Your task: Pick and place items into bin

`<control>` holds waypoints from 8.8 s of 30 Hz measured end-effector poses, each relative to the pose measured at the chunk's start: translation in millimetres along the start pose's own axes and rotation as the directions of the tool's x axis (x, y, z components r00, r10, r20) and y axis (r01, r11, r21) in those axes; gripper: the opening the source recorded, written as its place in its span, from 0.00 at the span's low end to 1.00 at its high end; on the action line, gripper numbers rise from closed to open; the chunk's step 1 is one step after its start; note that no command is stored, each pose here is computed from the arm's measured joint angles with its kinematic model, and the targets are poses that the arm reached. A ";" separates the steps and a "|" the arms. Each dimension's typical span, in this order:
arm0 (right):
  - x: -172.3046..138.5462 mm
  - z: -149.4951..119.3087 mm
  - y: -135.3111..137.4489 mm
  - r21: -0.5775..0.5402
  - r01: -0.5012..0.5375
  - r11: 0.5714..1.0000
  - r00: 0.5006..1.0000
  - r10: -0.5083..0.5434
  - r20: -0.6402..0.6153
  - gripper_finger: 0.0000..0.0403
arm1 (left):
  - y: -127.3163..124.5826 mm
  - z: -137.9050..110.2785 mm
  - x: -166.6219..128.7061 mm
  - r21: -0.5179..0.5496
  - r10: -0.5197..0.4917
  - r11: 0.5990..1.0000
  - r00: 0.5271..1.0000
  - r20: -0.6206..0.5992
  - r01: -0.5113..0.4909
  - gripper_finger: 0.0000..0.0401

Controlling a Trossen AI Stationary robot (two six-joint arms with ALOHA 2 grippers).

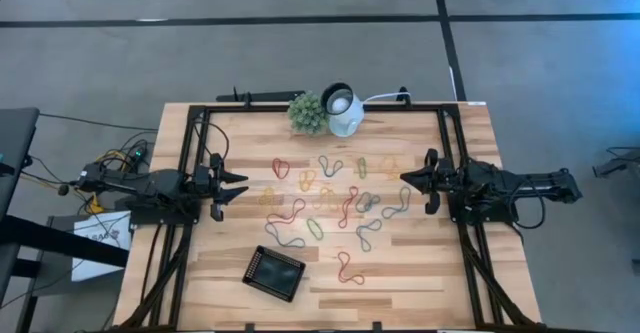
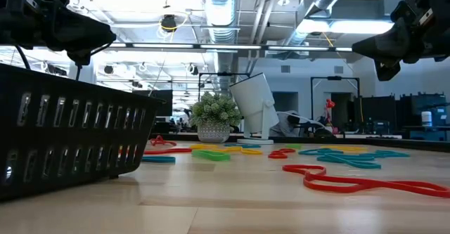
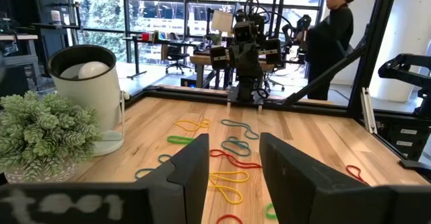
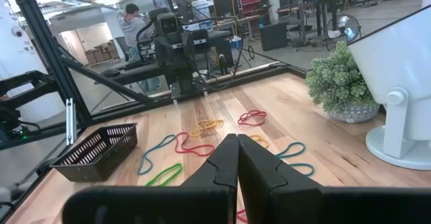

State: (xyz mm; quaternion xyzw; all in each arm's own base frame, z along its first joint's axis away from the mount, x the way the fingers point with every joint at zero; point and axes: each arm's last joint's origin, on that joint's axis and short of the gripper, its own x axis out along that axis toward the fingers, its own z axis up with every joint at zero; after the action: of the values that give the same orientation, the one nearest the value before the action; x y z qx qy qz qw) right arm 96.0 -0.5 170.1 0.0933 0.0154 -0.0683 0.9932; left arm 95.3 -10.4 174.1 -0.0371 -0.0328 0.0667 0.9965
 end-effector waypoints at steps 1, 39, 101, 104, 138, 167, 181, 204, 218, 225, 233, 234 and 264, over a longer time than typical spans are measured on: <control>0.0 0.0 0.0 0.000 0.000 1.000 1.000 0.000 0.000 0.00 | 0.0 0.0 0.0 0.000 0.000 1.000 1.000 0.000 0.000 0.30; 0.2 0.8 -0.1 -0.004 0.006 1.000 1.000 -0.006 0.016 0.00 | -0.2 1.1 0.0 -0.269 -0.003 0.963 1.000 0.012 0.006 0.30; 55.9 2.8 -32.2 -0.129 0.458 0.879 0.748 -0.460 -0.479 0.24 | 7.1 24.0 -3.5 -0.424 0.258 0.894 0.939 0.226 -0.143 0.30; 56.4 7.1 -31.9 -0.102 0.479 0.872 0.732 -0.460 -0.502 0.24 | 7.0 23.3 -3.3 -0.392 0.255 0.907 0.942 0.219 -0.154 0.30; 66.9 -36.6 -24.8 -0.139 0.546 0.826 0.529 -0.469 -0.708 0.24 | -13.1 48.3 65.0 -0.186 0.432 0.878 0.898 -0.083 -0.440 0.30; 62.7 -47.2 -28.4 -0.123 0.557 0.821 0.573 -0.487 -0.659 0.24 | -1.9 51.5 71.7 -0.226 0.445 0.867 0.894 -0.051 -0.444 0.30; 63.6 -45.7 -30.4 -0.158 0.548 0.821 0.576 -0.508 -0.641 0.24 | -0.6 51.4 72.0 -0.225 0.442 0.868 0.896 -0.054 -0.442 0.30; 117.8 78.8 -43.4 -0.063 0.382 0.922 0.890 -0.386 -0.242 0.24 | 0.0 46.1 71.3 -0.194 0.447 0.868 0.889 -0.098 -0.458 0.30; 116.0 28.5 -53.4 -0.020 0.506 0.862 0.844 -0.500 -0.192 0.24 | 0.3 51.9 71.7 -0.237 0.471 0.852 0.881 -0.044 -0.467 0.30; 122.6 28.4 -60.8 0.004 0.470 0.882 0.862 -0.459 -0.214 0.24 | 3.3 54.0 72.2 -0.244 0.487 0.844 0.873 -0.027 -0.478 0.30; 173.7 29.4 -82.4 0.005 0.403 0.915 0.864 -0.378 -0.332 0.24 | 10.4 53.7 73.5 -0.235 0.519 0.827 0.854 -0.027 -0.510 0.30; 180.0 32.9 -82.8 0.007 0.386 0.922 0.875 -0.364 -0.321 0.24 | 10.4 53.4 73.9 -0.234 0.511 0.832 0.859 -0.030 -0.503 0.30; 133.8 -30.0 -51.2 -0.234 0.378 0.896 0.496 -0.409 -0.766 0.24 | 8.5 23.3 90.7 -0.248 0.465 0.827 0.862 -0.201 -0.504 0.30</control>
State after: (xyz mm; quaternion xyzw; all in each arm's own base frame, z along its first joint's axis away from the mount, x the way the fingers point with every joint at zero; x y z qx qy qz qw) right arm 220.8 -62.5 125.4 0.0906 0.4802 -0.2433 0.8379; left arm 182.3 11.9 202.1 -0.1954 0.0342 0.3095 0.9300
